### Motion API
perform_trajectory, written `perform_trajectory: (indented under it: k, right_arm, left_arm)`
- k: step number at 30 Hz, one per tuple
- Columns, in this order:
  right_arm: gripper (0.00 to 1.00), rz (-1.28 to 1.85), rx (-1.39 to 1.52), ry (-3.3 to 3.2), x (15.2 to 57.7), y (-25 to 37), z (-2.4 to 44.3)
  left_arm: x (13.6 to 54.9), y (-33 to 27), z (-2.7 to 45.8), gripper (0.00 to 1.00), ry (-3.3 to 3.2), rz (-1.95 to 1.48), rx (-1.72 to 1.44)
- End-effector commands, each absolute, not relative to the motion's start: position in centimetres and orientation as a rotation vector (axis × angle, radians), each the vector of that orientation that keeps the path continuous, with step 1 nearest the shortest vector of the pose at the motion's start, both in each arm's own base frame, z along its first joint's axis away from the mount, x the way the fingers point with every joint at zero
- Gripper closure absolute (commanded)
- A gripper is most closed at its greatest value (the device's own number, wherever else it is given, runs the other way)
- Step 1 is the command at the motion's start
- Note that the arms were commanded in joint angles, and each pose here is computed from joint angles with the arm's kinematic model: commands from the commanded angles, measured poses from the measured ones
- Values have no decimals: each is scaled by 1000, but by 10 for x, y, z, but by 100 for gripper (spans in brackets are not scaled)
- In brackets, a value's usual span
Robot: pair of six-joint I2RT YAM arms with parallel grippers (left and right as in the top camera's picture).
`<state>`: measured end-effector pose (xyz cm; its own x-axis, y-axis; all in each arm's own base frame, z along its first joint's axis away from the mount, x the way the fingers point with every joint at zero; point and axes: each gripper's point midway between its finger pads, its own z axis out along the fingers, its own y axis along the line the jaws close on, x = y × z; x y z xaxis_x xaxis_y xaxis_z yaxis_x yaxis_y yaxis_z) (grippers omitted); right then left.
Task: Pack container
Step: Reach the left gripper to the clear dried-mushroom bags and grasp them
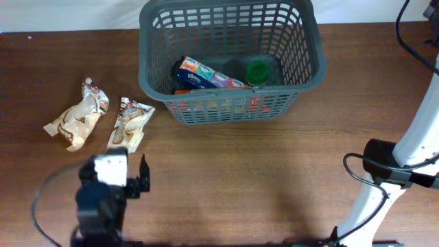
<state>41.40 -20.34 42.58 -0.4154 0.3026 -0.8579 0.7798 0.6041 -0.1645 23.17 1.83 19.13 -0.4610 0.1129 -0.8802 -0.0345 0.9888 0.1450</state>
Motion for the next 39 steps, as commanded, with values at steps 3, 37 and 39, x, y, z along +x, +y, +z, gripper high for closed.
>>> perform_trajectory:
  k: [3,37,39]
  right_arm:
    - [1,-696,873,1949,406,-203,437]
    - [1,-696,873,1949,406,-203,437]
    - [1,-696,873,1949,406,-203,437]
  left_arm:
    - [270,22,229,1,2144,186,72]
    - [322,36,112,1,2628,116,365]
    - [324,44,106,1,2643,90,324]
